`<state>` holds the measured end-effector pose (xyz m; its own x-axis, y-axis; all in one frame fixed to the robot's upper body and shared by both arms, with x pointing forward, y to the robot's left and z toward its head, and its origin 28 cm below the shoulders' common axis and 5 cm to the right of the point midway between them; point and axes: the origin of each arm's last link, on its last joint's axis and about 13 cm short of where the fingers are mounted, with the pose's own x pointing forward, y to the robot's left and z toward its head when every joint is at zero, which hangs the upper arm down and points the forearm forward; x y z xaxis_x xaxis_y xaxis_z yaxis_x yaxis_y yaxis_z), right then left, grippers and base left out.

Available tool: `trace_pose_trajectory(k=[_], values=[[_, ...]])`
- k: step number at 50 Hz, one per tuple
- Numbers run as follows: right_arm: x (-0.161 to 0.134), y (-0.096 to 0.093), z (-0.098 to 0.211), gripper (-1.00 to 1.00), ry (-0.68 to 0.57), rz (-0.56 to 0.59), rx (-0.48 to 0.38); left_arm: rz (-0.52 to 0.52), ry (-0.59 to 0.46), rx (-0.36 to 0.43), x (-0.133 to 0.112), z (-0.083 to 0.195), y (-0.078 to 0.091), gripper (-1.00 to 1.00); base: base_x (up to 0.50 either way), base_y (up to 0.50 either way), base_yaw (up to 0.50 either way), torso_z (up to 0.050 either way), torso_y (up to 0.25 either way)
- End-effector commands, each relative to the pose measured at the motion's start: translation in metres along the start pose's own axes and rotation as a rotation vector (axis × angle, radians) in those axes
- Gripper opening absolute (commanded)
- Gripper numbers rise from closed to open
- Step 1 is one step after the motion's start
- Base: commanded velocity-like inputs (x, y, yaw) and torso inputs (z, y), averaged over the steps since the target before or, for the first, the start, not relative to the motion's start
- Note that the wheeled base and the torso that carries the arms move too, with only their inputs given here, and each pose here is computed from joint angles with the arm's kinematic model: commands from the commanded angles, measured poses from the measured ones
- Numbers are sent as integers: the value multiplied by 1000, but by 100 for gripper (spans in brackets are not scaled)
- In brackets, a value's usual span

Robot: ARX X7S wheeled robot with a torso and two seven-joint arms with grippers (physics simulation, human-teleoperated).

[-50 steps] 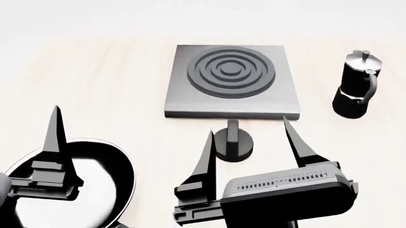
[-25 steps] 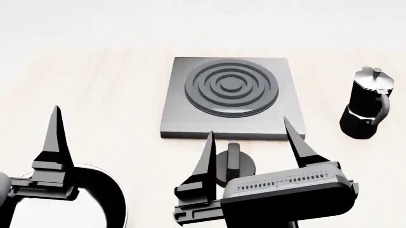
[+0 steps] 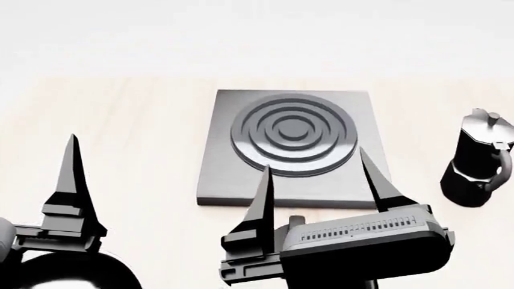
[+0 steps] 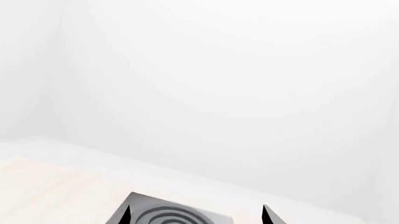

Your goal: Turn on the stove.

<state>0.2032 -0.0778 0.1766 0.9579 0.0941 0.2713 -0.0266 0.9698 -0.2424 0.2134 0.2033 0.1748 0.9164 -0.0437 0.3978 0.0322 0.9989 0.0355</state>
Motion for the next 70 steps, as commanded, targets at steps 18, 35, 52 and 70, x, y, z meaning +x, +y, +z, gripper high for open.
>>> trace_pose_trajectory(k=[18, 35, 52, 70], values=[[7, 3, -16, 100, 73, 13, 43, -2, -1, -2, 0, 0, 0, 100, 68, 0, 0, 0, 0], [14, 10, -34, 100, 234, 41, 65, 5, -1, -4, 0, 0, 1, 100, 0, 0, 0, 0, 0], [17, 14, -45, 100, 347, 68, 84, 4, 2, 2, 1, -1, 1, 100, 0, 0, 0, 0, 0], [21, 17, -55, 100, 449, 90, 136, 7, 3, 3, 1, -1, 1, 100, 0, 0, 0, 0, 0]])
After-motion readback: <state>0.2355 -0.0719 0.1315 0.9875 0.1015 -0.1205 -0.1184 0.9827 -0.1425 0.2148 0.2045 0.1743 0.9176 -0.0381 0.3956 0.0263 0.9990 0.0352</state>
